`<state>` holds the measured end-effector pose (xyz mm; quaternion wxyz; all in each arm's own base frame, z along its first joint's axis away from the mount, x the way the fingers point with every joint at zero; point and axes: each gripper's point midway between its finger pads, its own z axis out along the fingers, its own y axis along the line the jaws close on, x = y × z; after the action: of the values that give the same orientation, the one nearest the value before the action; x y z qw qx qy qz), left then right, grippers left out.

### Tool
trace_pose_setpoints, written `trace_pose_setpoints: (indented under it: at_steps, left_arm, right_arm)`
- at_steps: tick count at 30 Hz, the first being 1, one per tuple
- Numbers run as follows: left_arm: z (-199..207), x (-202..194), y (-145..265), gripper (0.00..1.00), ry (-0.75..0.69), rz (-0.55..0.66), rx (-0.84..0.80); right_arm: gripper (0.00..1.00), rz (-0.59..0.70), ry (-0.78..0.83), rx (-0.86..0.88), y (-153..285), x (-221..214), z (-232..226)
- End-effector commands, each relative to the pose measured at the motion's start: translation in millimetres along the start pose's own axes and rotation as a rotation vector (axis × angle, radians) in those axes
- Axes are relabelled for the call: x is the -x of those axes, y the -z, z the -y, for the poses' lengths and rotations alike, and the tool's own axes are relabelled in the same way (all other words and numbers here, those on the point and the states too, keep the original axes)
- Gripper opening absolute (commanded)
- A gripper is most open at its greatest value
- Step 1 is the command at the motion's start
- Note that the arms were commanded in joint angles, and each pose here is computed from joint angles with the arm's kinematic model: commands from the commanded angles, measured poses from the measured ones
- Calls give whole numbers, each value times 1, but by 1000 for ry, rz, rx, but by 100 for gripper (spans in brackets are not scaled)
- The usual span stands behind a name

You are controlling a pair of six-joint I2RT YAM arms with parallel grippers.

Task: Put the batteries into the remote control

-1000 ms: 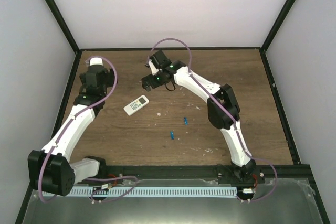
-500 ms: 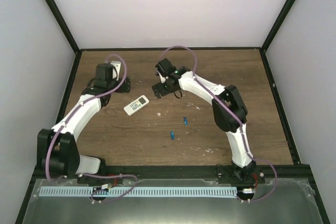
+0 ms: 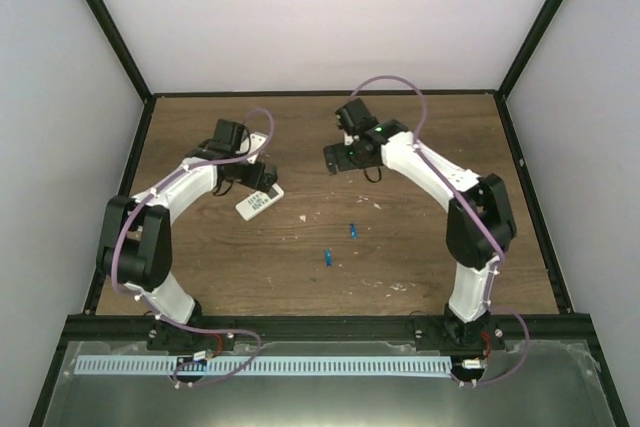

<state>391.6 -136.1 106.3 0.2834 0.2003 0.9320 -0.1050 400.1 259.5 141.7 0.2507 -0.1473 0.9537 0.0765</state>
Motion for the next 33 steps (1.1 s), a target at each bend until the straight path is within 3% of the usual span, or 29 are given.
trace_pose_setpoints:
  at_steps: [1,8,20,33]
  left_arm:
    - [16,-16,-10,100,-50,-92,-80]
    - [21,-33,-14,100,-79,-196,-102]
    - [31,-59,-45,100,-175,-354,-40]
    - [20,-51,-52,100,-187,-354,22]
  right_arm:
    - [100,30,-93,-22,28,0,31]
    - [100,8,-107,-85,34,-13,56]
    - [100,3,-101,-96,35,-13,60]
    - [100,3,-91,-98,34,-10,60]
